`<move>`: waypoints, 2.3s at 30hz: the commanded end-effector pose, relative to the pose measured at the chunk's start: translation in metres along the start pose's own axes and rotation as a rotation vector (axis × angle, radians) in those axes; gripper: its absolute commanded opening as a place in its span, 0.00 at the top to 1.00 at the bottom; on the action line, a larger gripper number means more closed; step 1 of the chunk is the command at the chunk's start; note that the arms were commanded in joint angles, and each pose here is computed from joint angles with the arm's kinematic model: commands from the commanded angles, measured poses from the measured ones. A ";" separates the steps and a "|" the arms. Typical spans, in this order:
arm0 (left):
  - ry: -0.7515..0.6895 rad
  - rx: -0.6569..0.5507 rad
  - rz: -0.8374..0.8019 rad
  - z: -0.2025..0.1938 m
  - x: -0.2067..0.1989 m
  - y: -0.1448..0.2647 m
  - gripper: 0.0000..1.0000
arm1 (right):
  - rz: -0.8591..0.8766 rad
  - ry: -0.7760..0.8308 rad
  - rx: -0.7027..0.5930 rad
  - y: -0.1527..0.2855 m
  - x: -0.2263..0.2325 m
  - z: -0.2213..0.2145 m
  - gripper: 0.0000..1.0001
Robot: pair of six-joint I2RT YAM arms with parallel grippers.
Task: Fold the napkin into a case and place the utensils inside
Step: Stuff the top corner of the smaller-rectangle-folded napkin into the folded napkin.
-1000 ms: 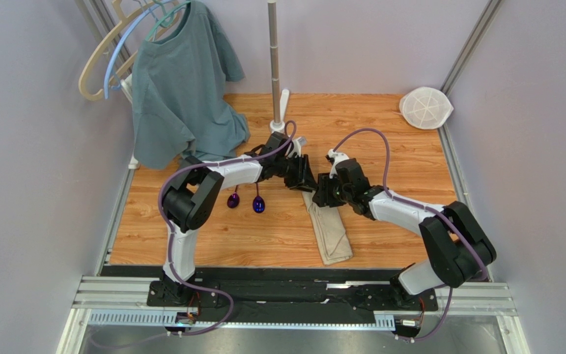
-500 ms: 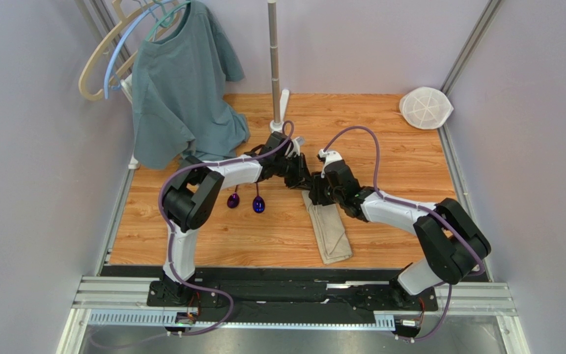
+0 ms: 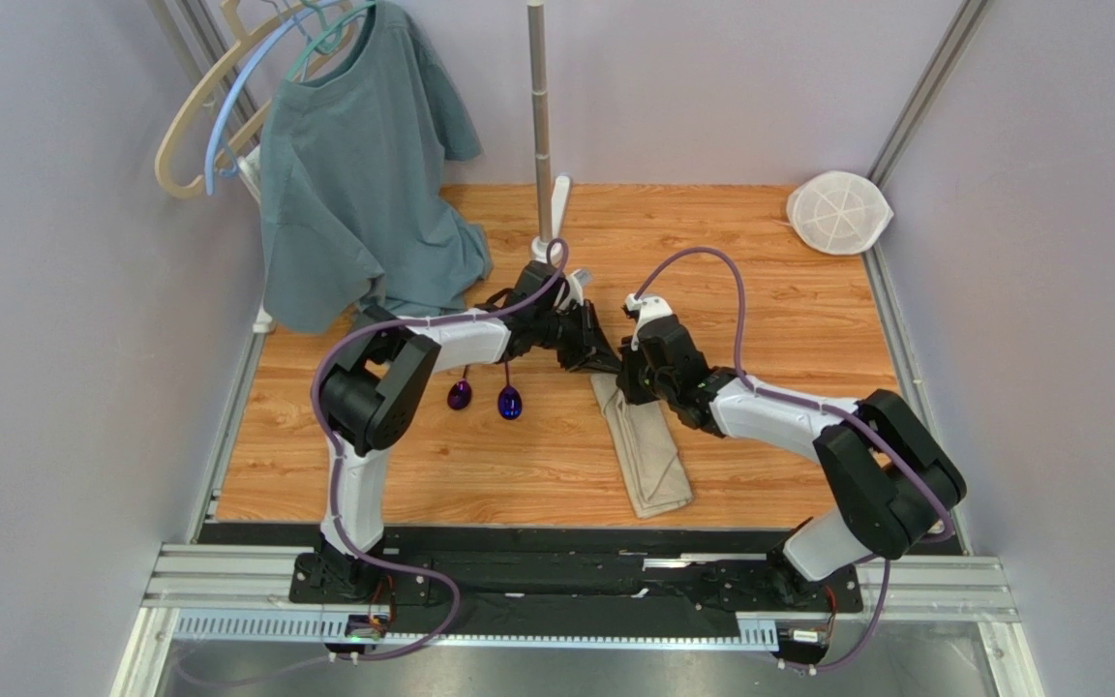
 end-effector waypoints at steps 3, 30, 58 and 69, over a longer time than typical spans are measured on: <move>-0.136 -0.067 -0.002 -0.002 -0.017 0.025 0.74 | -0.028 0.068 0.009 0.009 -0.002 0.018 1.00; -0.536 -0.205 0.278 -0.052 0.003 -0.006 0.74 | 0.127 -0.066 0.136 0.037 -0.016 0.020 1.00; -0.609 -0.249 0.512 -0.077 0.017 -0.033 0.69 | 0.196 -0.183 0.135 0.042 -0.021 0.019 1.00; -0.565 -0.252 0.395 -0.068 -0.013 -0.022 1.00 | 0.211 -0.151 0.195 0.049 -0.022 0.011 1.00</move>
Point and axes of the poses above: each gripper's point midway between its finger pads, its own y axis back along the fingers, its own x axis along the line the jaws close on, z = x × y, the point moved 8 cm from there along y, back along the fingers, and after that the axes turned 10 degrees about y, right-handed, at the moved point
